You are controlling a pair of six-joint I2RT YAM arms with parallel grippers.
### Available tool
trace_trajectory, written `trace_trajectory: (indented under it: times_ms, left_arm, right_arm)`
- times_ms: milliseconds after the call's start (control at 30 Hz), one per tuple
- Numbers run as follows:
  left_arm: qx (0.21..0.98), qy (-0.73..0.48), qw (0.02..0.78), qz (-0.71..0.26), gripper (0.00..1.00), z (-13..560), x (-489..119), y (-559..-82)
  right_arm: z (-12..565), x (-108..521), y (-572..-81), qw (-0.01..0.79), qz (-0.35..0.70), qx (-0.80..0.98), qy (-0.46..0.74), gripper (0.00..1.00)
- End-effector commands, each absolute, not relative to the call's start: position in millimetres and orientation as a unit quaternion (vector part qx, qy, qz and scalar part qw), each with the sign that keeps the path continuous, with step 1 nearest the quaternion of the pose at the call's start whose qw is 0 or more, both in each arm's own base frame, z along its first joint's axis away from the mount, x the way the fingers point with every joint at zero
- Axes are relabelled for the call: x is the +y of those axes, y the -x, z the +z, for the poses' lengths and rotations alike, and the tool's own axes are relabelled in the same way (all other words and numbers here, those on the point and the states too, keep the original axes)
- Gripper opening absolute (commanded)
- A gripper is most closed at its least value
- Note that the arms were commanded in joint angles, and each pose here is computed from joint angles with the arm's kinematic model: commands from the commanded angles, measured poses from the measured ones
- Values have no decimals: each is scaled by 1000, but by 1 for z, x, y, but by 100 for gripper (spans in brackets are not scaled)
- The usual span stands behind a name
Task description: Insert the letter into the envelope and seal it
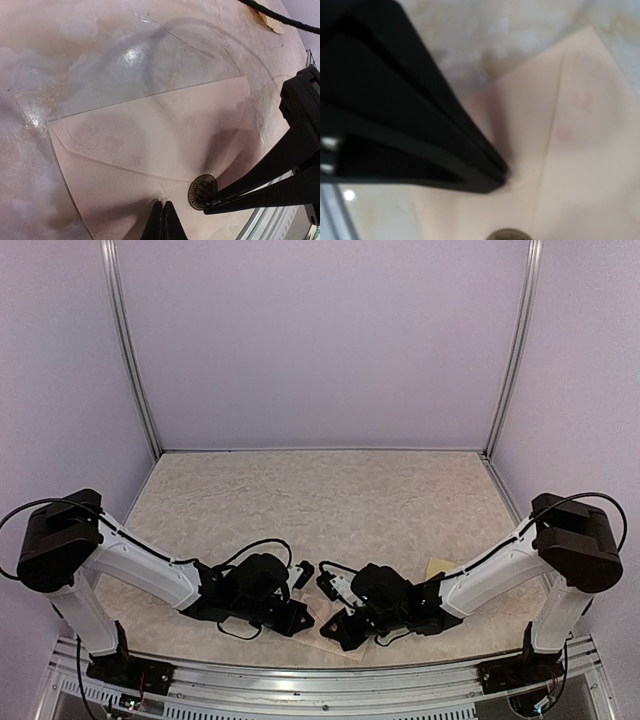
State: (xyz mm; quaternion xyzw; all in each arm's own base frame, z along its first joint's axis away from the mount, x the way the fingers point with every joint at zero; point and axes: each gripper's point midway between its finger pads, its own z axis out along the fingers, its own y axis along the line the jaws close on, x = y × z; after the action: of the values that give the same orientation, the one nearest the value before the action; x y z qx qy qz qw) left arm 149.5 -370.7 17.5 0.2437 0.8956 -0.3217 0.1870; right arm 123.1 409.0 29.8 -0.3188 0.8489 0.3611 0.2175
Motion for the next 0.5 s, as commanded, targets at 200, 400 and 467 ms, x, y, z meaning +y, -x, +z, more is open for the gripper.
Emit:
trace_trajectory:
  times_ms: [200, 400, 467]
  left_arm:
    - [909, -238, 165, -301, 0, -7, -356, -138]
    - [910, -234, 170, -297, 0, -5, -354, -140]
    - [910, -234, 171, -297, 0, -5, -354, -141]
  right_arm:
    - [11, 414, -117, 191, 357, 851, 335, 0]
    - [14, 400, -107, 181, 356, 857, 325, 0]
    - [15, 394, -106, 182, 357, 859, 319, 0]
